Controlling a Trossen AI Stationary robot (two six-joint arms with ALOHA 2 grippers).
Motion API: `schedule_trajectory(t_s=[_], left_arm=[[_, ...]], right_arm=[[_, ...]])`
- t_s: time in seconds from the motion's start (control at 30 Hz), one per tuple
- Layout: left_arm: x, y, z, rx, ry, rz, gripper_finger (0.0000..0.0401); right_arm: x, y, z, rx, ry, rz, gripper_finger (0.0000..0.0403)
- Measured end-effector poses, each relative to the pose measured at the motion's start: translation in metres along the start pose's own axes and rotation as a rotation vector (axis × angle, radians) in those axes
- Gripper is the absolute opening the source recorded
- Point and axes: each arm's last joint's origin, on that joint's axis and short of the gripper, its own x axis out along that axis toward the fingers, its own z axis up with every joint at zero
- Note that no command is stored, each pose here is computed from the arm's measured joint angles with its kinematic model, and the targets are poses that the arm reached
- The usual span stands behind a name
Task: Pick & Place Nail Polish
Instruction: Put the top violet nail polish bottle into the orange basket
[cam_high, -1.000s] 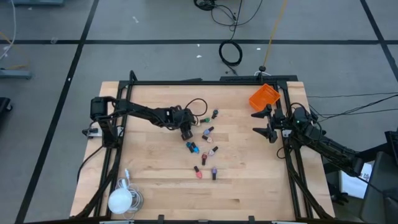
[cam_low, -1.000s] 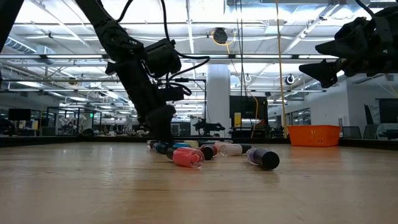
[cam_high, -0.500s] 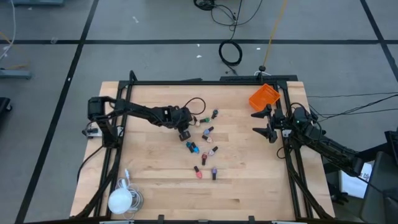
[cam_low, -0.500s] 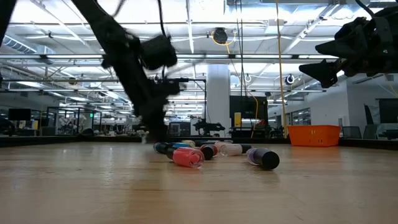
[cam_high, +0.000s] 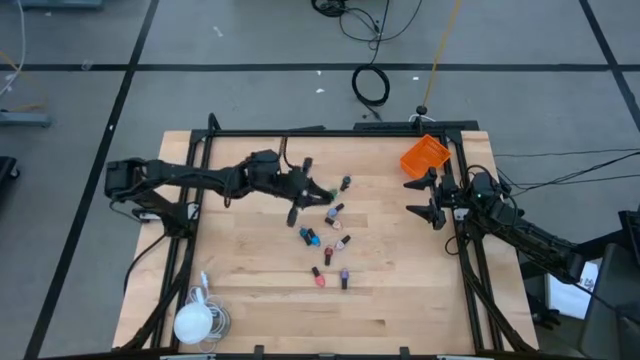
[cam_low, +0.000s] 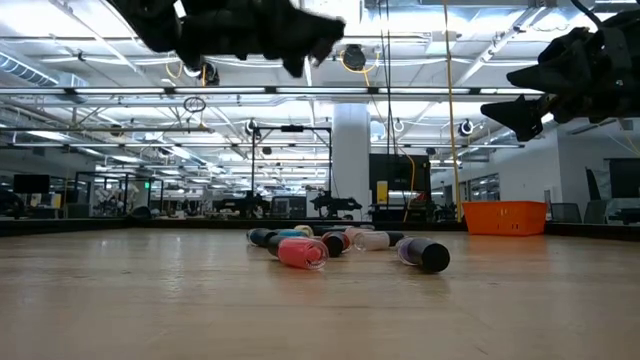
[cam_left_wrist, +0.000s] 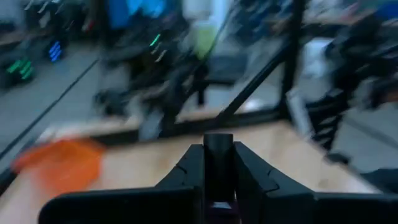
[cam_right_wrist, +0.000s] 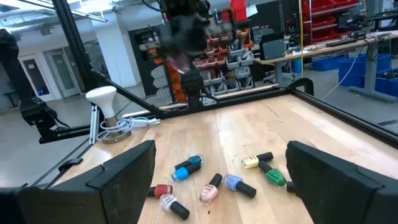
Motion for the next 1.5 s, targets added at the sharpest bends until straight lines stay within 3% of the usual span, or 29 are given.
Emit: schedule_trajectory(t_s=[0.2,0.37,0.47,0.67,0.83,0.93,1.13,1.27,1.37,1.5], left_arm=[[0.015,0.003,-0.007,0.011,-0.146,-0.060,0.0036],[0.026,0.015,-0.027,-0.039,-0.222,-0.040,0.0036],[0.032,0.022,-0.038,-0.080,-0.279,-0.036,0.0036],[0.041,0.029,-0.048,-0.126,-0.328,-0.067,0.0036],[0.045,0.033,-0.054,-0.113,-0.313,-0.018,0.0036],[0.043,0.036,-0.054,-0.107,-0.310,-0.004,0.0036],[0.038,0.047,-0.058,-0.117,-0.284,0.029,0.0036],[0.036,0.053,-0.060,-0.125,-0.269,0.044,0.0036],[0.034,0.055,-0.060,-0.122,-0.265,0.039,0.0036],[0.034,0.055,-0.060,-0.115,-0.265,0.037,0.0036]], right_arm=[[0.000,0.002,0.008,-0.219,-0.070,0.010,0.0345],[0.000,0.002,0.009,-0.263,-0.080,0.006,0.0345],[-0.001,0.002,0.013,-0.189,-0.118,-0.010,0.0345],[-0.002,0.006,0.022,0.174,-0.206,0.051,0.0345],[-0.003,0.007,0.027,0.281,-0.254,0.057,0.0345],[-0.004,0.007,0.028,0.274,-0.267,0.055,0.0345],[-0.004,0.002,0.029,0.285,-0.343,-0.088,0.0345],[-0.004,0.001,0.027,0.286,-0.329,-0.105,0.0345],[-0.003,0.000,0.026,0.211,-0.315,-0.151,0.0345],[0.001,-0.008,0.016,0.109,-0.236,-0.307,0.0345]])
